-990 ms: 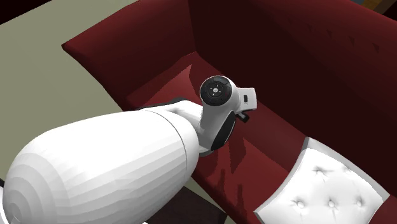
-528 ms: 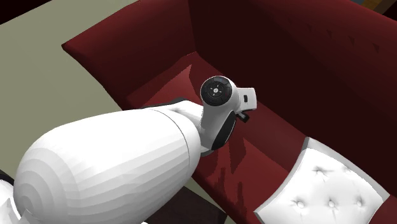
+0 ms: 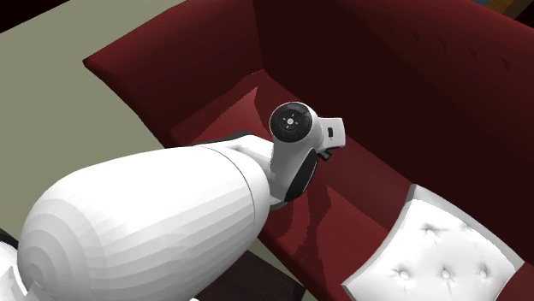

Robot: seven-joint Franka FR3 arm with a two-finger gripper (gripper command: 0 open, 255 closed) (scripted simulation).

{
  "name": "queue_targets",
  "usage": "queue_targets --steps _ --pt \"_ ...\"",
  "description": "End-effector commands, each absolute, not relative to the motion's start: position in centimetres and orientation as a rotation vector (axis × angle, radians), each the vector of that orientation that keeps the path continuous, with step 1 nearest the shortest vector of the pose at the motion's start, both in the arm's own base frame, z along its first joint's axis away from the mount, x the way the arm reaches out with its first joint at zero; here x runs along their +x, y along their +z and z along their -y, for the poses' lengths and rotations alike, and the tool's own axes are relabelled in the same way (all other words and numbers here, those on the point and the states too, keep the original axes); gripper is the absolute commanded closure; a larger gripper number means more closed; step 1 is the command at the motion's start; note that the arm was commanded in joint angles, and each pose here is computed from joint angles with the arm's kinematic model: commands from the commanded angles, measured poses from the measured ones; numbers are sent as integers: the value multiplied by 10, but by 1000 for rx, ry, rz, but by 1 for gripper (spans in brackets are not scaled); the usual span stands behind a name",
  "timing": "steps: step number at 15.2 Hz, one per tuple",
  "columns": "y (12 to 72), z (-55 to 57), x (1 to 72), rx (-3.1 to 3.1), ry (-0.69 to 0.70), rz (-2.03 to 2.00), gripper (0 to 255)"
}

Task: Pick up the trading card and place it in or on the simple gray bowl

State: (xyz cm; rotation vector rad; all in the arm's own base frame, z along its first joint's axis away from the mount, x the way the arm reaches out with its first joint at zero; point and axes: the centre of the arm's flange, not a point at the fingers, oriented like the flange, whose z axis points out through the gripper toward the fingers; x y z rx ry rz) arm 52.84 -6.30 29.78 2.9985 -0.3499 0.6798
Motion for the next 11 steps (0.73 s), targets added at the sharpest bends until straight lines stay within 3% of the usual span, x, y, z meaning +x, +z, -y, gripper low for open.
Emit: queue_targets --steps 1,11 --pt "297 63 528 2999 678 350 255" --pt "345 63 528 2999 678 350 255"
